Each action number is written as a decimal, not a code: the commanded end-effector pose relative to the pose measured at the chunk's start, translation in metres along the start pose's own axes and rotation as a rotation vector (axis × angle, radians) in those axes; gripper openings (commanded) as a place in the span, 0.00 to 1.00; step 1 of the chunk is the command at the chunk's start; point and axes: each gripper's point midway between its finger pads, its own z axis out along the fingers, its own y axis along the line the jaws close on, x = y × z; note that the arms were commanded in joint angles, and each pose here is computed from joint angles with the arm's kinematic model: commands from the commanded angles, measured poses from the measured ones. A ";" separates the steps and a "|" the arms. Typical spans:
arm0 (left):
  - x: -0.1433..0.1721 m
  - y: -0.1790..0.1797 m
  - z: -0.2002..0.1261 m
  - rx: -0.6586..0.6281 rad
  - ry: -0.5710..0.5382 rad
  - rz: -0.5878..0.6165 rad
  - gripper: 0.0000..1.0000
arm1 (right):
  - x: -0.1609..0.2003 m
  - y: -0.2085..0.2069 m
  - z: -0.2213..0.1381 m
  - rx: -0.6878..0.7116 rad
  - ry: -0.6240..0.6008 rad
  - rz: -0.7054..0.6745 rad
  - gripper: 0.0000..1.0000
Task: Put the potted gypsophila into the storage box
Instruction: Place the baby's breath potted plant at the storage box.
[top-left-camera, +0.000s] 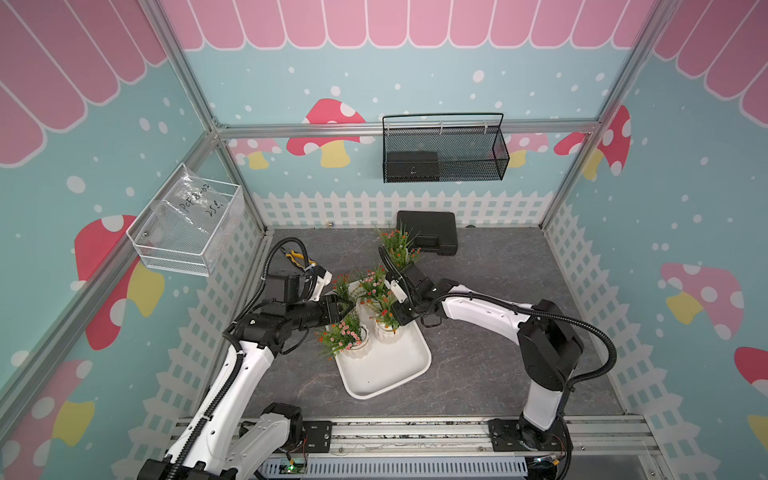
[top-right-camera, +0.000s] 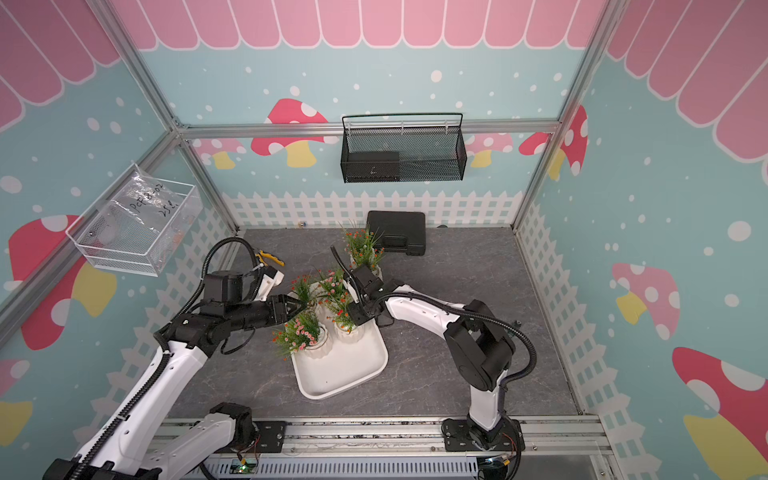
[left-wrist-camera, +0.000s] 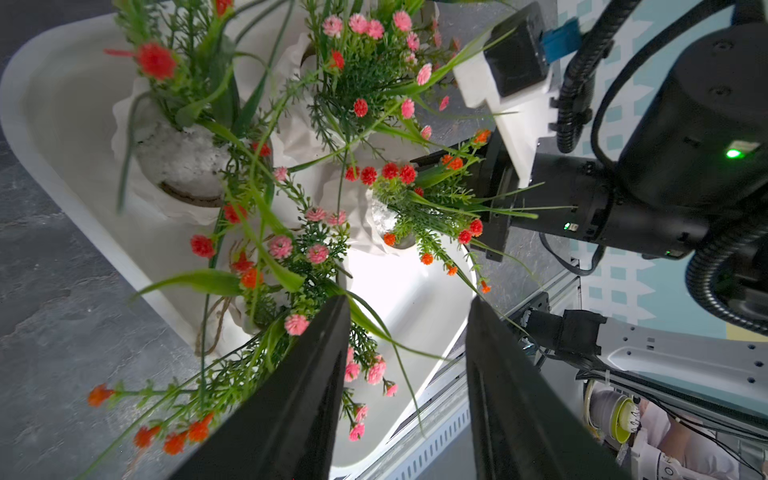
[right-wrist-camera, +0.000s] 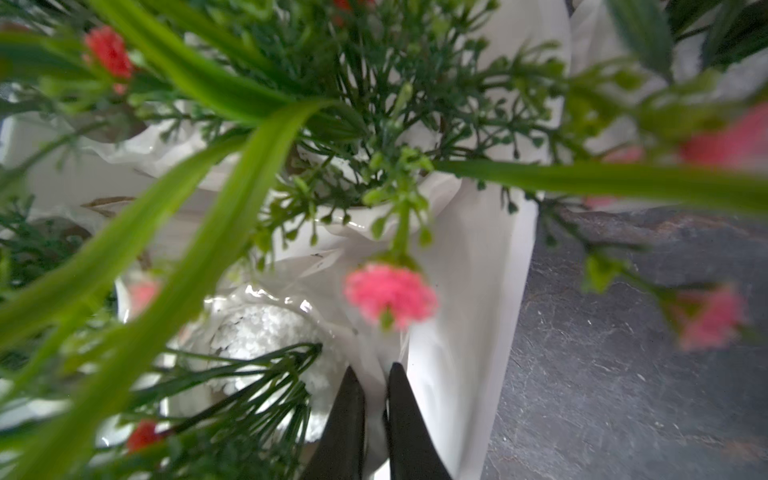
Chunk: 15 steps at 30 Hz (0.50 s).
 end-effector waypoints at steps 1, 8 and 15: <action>-0.002 -0.002 0.002 0.028 -0.006 -0.009 0.47 | -0.034 0.017 -0.007 -0.060 -0.102 0.008 0.19; -0.007 -0.002 0.006 0.034 -0.016 -0.021 0.47 | -0.037 0.018 -0.020 -0.073 -0.135 0.029 0.34; -0.015 -0.017 0.016 0.048 -0.010 0.020 0.48 | -0.039 -0.018 -0.083 -0.093 -0.272 0.133 0.43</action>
